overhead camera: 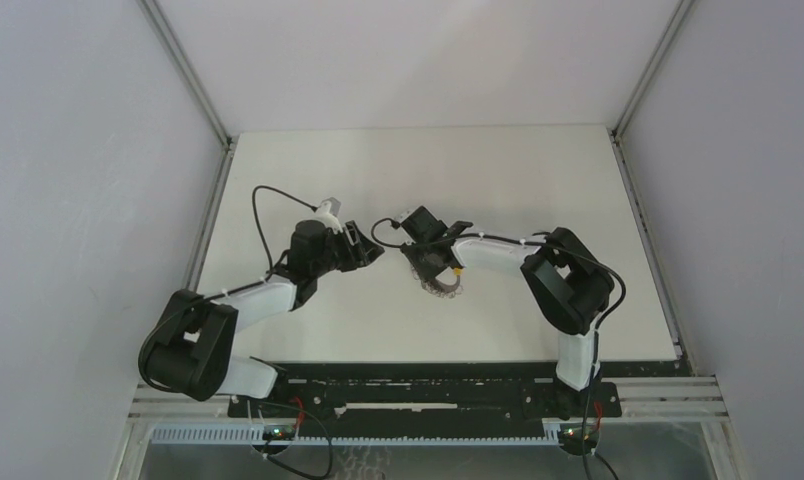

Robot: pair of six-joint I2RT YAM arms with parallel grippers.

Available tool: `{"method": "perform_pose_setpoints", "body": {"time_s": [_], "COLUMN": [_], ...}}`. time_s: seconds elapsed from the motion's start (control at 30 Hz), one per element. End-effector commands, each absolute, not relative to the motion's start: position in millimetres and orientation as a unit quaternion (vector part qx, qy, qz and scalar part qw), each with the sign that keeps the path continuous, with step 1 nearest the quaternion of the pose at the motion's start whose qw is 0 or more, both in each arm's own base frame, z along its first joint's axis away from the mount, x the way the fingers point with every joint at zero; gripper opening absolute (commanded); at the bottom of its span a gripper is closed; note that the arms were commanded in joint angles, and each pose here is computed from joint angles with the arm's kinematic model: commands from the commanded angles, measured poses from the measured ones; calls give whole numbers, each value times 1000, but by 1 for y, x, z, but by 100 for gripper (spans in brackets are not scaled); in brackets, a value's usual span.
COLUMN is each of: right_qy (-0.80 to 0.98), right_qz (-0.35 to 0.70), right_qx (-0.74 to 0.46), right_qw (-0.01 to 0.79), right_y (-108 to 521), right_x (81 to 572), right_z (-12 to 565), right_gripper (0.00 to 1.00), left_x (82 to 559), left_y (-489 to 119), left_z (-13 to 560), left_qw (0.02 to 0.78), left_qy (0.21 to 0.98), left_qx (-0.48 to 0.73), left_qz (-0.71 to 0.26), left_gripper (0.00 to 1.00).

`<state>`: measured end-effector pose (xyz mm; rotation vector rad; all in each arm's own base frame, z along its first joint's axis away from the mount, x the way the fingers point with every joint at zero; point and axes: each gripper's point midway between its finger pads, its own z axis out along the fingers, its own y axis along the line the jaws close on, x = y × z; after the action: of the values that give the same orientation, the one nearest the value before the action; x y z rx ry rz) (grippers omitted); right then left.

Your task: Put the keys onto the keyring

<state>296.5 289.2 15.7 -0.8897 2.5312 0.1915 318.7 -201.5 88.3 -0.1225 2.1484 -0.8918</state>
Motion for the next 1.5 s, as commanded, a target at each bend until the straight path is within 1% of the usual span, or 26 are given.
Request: {"method": "perform_pose_setpoints", "body": {"time_s": [0.0,0.3,0.4,0.7,0.97,1.2,1.47], "right_qy": [897,881,880,871,856,836,828], "right_qz": [124,176,196,248,254,262,266], "right_qx": [-340,-342,-330,-310,-341,-380,-393], "right_qw": [254,277,280,289,293,295,297], "right_y": [303,312,311,308,307,313,317], "right_x": [291,285,285,285,276,269,264], "right_z": [42,53,55,64,63,63,63], "right_gripper": [22,22,22,22,22,22,22], "left_x": [315,317,317,315,320,320,318], "left_y": [-208,-240,-249,-260,-266,-274,-273], "left_z": [98,94,92,77,70,66,52], "left_qw": [395,342,333,313,304,279,262], "left_qy": [831,812,809,819,833,841,854], "left_qx": [-60,-91,-95,-95,-67,-42,-42], "left_qz": [-387,-464,-476,-471,-457,-461,-448], "left_gripper": [59,59,58,58,58,58,53]}}
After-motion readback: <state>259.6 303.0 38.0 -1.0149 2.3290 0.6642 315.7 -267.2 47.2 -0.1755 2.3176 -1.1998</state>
